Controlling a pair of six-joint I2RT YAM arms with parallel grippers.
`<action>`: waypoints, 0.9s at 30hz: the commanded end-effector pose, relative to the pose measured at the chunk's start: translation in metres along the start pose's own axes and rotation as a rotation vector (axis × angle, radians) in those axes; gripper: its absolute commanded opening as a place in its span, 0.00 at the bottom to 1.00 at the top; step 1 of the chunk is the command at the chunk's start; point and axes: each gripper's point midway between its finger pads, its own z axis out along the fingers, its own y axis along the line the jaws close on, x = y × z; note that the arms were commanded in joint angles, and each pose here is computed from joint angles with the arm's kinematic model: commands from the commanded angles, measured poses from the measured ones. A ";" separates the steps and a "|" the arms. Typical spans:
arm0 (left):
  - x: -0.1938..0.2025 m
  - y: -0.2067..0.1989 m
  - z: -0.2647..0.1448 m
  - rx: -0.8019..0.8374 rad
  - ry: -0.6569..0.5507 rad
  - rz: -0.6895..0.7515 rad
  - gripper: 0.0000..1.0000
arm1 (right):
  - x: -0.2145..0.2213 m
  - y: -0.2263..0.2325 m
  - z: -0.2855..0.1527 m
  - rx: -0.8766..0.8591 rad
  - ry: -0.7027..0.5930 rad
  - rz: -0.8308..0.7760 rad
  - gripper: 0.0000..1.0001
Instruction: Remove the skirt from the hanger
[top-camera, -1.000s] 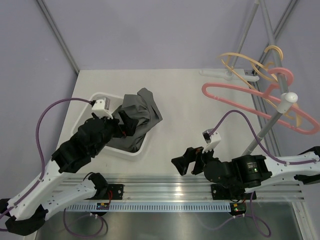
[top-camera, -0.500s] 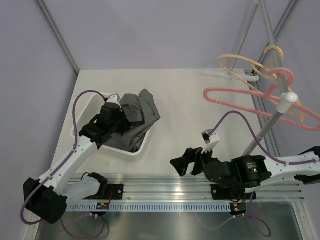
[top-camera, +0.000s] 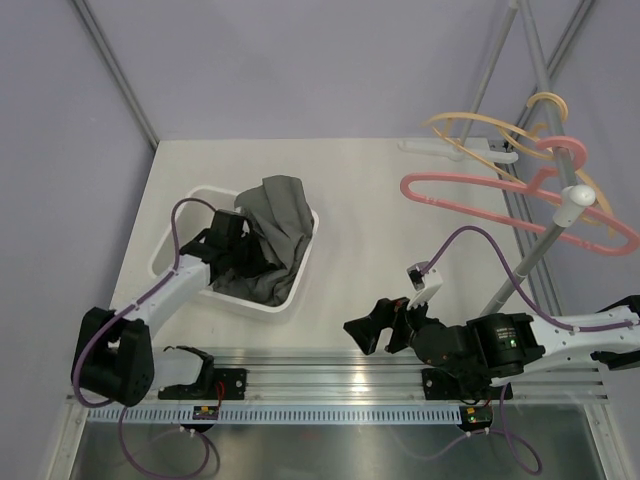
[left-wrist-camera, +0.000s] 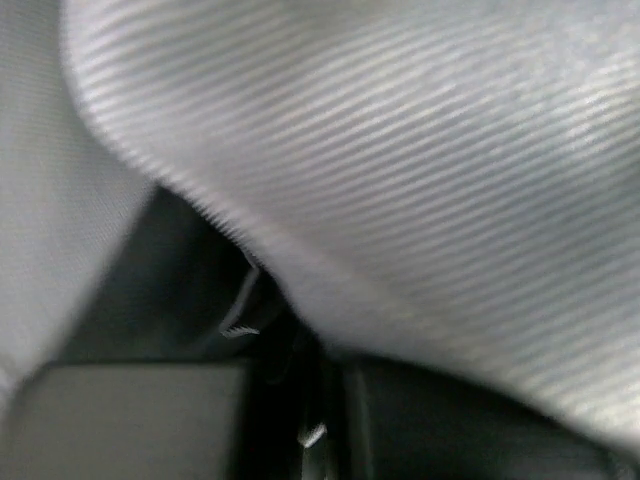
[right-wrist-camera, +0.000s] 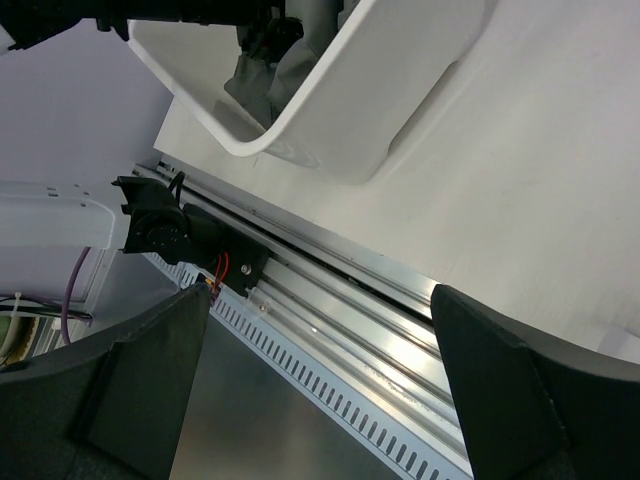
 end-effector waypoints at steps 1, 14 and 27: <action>-0.012 -0.005 -0.037 -0.022 -0.093 -0.026 0.24 | -0.006 0.003 0.001 -0.006 -0.031 0.044 1.00; -0.081 -0.050 -0.177 0.110 -0.561 0.047 0.99 | -0.007 0.014 0.003 -0.028 -0.030 0.027 0.99; -0.105 -0.099 -0.081 0.100 -0.220 0.238 0.97 | -0.013 0.012 -0.003 -0.024 -0.025 0.045 0.99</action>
